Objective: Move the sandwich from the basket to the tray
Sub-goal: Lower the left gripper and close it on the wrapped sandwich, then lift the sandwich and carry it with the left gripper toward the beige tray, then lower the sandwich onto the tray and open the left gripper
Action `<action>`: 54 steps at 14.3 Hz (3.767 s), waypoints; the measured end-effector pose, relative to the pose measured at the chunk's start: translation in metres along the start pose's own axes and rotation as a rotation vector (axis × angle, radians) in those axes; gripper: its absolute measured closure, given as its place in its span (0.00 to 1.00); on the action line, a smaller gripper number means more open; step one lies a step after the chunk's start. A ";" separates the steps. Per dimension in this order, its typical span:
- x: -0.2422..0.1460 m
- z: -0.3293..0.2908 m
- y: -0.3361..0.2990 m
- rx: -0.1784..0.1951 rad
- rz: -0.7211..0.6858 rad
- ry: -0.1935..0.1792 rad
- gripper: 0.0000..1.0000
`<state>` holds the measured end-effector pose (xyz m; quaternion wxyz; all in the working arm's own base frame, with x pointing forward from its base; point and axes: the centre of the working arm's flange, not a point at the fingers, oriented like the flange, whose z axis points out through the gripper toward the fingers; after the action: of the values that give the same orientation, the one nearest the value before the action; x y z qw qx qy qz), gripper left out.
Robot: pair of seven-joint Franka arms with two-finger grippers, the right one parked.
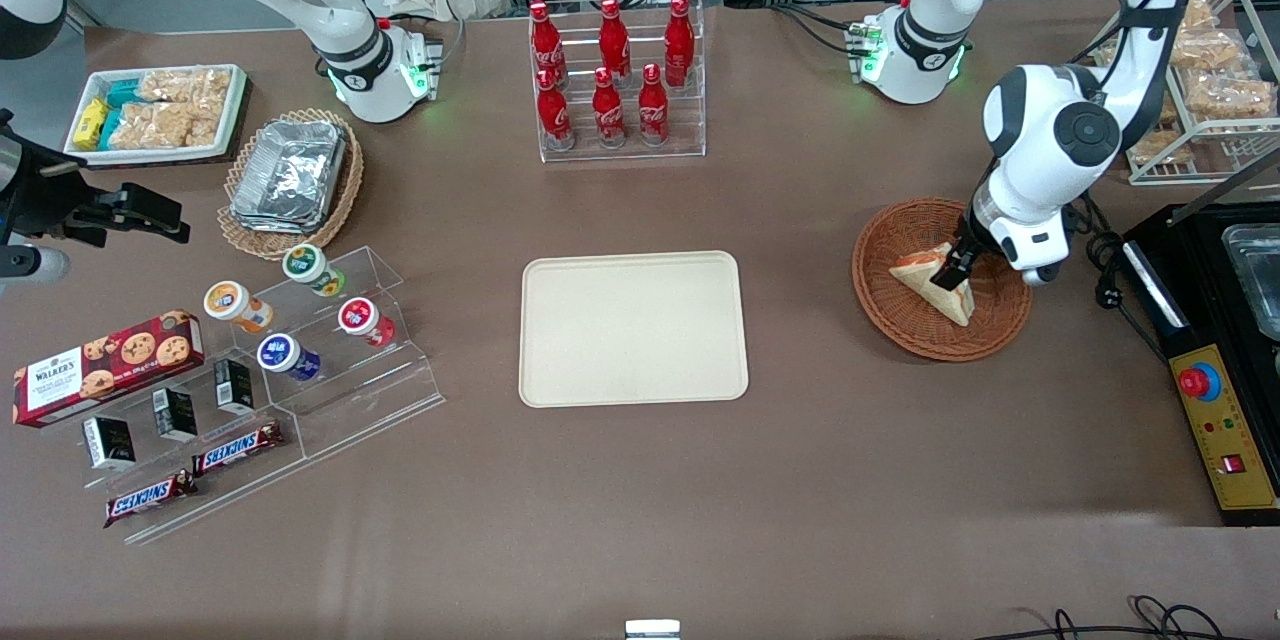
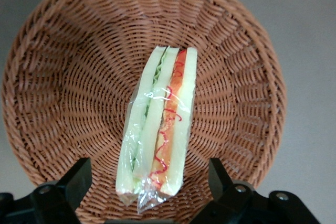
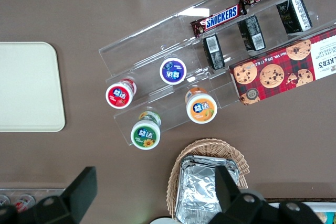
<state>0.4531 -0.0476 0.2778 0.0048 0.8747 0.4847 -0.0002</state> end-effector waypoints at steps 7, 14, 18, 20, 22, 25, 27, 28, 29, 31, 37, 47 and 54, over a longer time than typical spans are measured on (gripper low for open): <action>-0.006 0.030 0.000 0.023 0.030 -0.014 0.24; -0.011 0.001 0.022 -0.029 0.106 0.023 0.66; 0.003 -0.091 0.044 0.019 0.202 0.015 0.79; 0.011 -0.163 0.062 0.070 0.250 -0.013 0.79; 0.011 -0.232 0.079 0.100 0.289 -0.032 0.79; -0.037 -0.285 0.114 0.102 0.422 -0.034 0.79; -0.088 -0.285 0.140 0.097 0.536 -0.040 0.79; -0.115 -0.279 0.152 0.101 0.591 -0.050 0.79; -0.140 -0.272 0.162 0.105 0.643 -0.065 0.79; -0.178 -0.251 0.181 0.104 0.722 -0.098 0.79; -0.238 -0.116 0.249 0.053 0.785 -0.072 0.79; -0.288 0.035 0.268 0.073 0.856 -0.074 0.79; -0.285 0.002 0.282 0.024 0.811 -0.033 0.17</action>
<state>0.5413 -0.4394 0.2800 0.0023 0.9948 0.1001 -0.0180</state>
